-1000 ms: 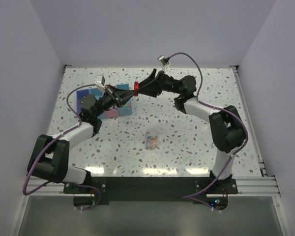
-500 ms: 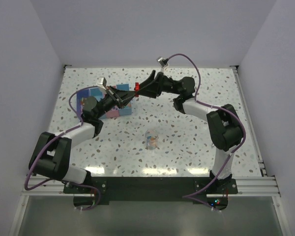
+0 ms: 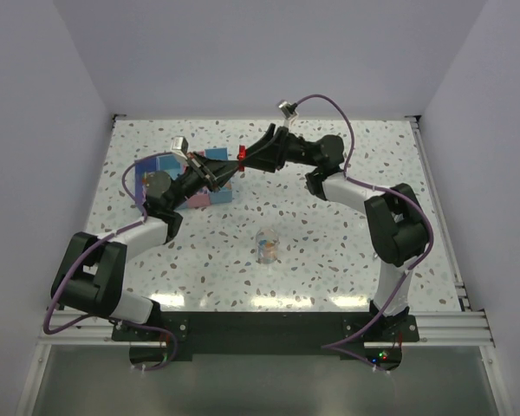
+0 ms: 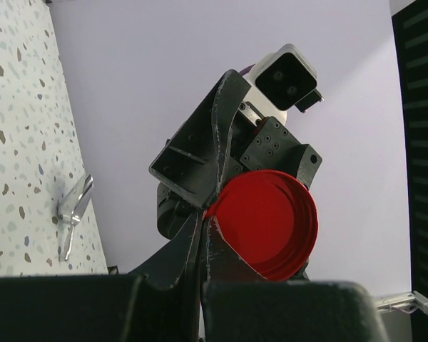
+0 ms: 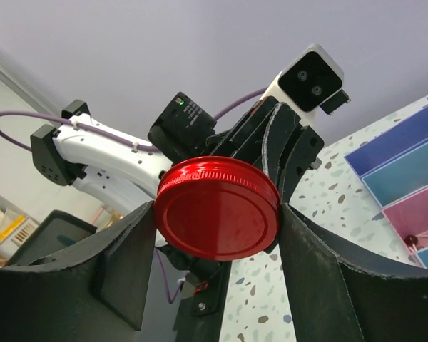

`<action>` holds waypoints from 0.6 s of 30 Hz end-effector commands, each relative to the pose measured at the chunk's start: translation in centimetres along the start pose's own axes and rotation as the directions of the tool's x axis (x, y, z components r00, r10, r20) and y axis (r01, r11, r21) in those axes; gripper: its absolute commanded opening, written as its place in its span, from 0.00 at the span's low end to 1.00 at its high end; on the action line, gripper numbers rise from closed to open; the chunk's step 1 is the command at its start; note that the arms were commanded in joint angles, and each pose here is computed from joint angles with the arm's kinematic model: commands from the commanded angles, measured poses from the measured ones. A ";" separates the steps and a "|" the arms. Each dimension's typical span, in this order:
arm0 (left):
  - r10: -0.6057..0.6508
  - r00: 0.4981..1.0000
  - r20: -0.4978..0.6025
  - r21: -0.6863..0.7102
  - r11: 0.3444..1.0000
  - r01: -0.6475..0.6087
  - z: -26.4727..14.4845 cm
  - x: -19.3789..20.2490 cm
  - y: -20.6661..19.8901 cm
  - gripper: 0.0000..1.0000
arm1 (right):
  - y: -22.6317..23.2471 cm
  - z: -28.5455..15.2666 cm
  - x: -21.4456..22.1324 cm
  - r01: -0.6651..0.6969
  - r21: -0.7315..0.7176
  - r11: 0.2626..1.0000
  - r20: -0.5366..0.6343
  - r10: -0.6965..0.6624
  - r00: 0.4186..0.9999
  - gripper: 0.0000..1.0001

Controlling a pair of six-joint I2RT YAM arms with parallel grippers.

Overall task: Pack the candies
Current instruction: Pick up the bottle lid at the center of the board.

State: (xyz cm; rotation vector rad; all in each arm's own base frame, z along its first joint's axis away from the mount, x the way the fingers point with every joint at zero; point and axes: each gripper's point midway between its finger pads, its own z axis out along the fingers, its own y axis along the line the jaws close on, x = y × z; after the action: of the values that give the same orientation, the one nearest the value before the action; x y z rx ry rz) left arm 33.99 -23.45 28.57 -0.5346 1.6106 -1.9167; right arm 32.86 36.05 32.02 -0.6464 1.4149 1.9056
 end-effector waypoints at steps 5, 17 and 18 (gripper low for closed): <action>0.084 0.996 0.037 -0.002 0.996 -0.084 0.0 -0.6 -0.4 0.13 | 1.5 -0.1 -0.6 0.112 0.012 0.994 -0.022 -0.111 0.994 0.31; 0.450 0.893 -0.009 -0.225 0.869 -0.441 -1.8 -1.0 1.4 0.62 | -1.0 -4.3 2.8 0.177 0.422 0.889 -0.301 -0.046 0.952 0.23; 0.515 0.856 -0.037 -0.309 0.809 -0.500 -2.7 -1.6 3.2 0.64 | -0.4 -4.5 2.2 0.255 0.424 0.869 -0.349 -0.103 0.931 0.22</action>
State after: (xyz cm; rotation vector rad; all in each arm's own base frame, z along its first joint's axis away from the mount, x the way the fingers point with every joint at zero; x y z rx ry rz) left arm 33.59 -22.27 26.02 -0.3822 1.7536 -1.5396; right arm 32.39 34.39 30.34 -0.7198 1.7055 1.5420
